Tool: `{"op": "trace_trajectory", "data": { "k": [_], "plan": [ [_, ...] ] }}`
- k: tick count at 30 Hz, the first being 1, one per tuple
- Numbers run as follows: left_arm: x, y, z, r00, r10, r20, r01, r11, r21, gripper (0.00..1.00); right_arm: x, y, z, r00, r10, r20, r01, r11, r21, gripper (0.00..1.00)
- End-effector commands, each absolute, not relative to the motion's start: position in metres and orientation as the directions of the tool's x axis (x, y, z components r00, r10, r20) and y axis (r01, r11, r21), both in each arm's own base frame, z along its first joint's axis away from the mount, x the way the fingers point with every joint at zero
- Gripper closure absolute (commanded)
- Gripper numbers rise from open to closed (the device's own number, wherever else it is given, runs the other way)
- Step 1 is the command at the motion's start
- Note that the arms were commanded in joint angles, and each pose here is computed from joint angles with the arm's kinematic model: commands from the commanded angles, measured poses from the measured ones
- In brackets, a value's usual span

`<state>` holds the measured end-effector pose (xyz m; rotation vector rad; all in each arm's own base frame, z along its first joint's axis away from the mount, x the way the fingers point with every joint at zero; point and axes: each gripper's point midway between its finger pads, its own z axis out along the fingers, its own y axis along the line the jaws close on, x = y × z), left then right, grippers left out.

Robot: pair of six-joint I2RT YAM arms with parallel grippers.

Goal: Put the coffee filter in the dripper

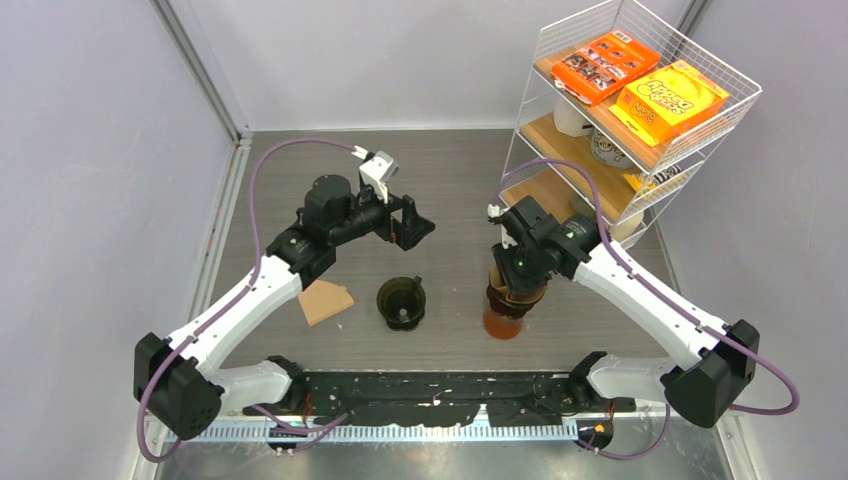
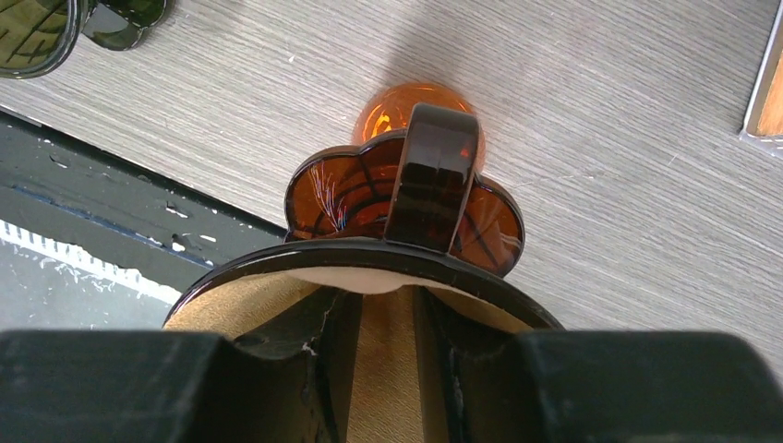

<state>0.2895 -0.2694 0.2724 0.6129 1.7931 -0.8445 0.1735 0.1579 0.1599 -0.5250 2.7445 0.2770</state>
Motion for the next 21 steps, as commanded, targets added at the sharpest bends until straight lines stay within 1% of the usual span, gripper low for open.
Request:
{"op": "trace_trajectory", "data": {
  "k": [1,11,21],
  "plan": [
    [0.2934,-0.2698,0.2977,-0.306,-0.016,-0.952,0.744,0.62,-0.249,0.0,0.1737,0.1626,0.1563,-0.872,-0.322,-0.369,-0.395,0.908,0.141,0.67],
    [0.293,-0.2715,0.297,-0.31,-0.014,-0.951,0.748,0.614,-0.253,0.0,0.1685,0.1608,0.1534,-0.867,-0.326,-0.376,-0.405,0.902,0.152,0.67],
    [0.2917,-0.2709,0.2981,-0.309,-0.017,-0.951,0.749,0.612,-0.254,0.0,0.1683,0.1687,0.1598,-0.86,-0.328,-0.39,-0.423,0.886,0.189,0.64]
  ]
}}
